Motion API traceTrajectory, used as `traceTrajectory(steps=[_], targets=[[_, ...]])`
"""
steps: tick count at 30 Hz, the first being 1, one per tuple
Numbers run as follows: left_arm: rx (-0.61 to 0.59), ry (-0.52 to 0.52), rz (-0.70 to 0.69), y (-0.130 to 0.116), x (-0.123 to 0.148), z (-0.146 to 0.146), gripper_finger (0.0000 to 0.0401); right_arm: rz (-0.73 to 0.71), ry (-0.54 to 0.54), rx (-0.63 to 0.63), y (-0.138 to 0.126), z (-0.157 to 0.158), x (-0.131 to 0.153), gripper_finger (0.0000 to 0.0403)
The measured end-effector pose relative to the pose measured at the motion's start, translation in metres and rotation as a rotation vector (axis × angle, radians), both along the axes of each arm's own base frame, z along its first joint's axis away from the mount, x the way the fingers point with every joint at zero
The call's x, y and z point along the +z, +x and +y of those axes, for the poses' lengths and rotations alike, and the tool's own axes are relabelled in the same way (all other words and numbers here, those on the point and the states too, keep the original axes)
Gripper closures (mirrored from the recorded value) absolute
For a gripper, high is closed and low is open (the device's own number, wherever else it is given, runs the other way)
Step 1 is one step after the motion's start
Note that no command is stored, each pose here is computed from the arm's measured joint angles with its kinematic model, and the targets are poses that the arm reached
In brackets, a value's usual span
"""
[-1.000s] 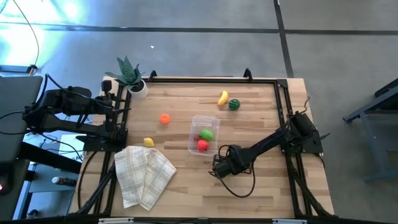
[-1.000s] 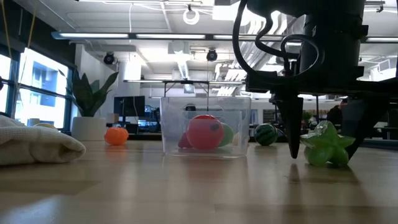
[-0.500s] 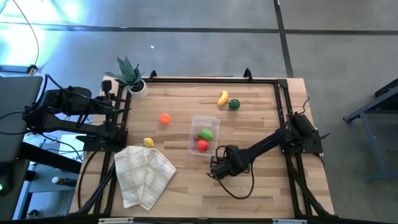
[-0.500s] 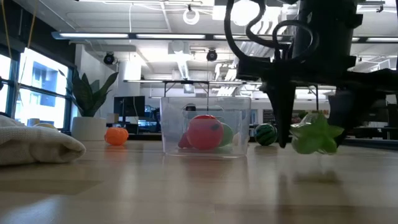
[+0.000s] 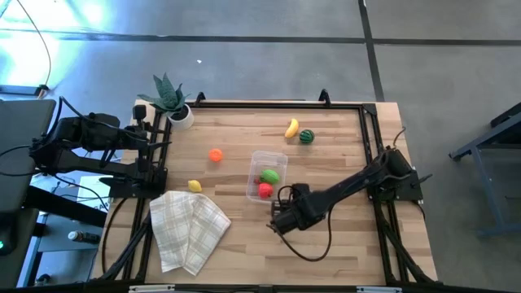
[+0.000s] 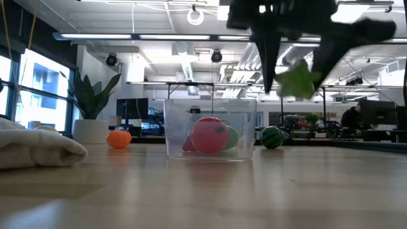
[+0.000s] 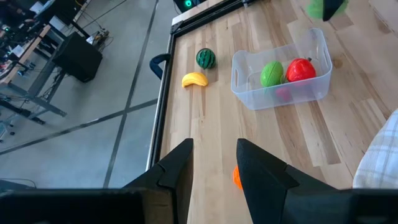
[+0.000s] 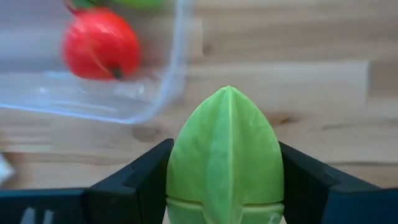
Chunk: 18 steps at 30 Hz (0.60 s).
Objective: Pick and placing Produce into tupperware
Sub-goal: Put the starfruit into the transparent bin
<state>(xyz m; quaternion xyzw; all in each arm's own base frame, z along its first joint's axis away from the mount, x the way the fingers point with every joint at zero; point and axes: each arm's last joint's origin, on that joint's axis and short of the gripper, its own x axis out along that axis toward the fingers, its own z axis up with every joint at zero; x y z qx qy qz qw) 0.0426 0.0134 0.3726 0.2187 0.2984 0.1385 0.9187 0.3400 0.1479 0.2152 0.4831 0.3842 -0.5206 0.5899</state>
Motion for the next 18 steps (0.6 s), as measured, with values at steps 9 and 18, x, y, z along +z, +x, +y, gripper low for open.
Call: traceTrajectory(steps=[9,18], targets=[[0.000,0.000,0.000,0.000,0.000,0.000,0.0288,-0.016,-0.113,0.053,0.015,-0.028,0.054,0.0178],[0.000,0.000,0.000,0.000,0.000,0.000,0.0288,-0.069,-0.120,0.124,0.048,-0.096,0.061,0.0178]])
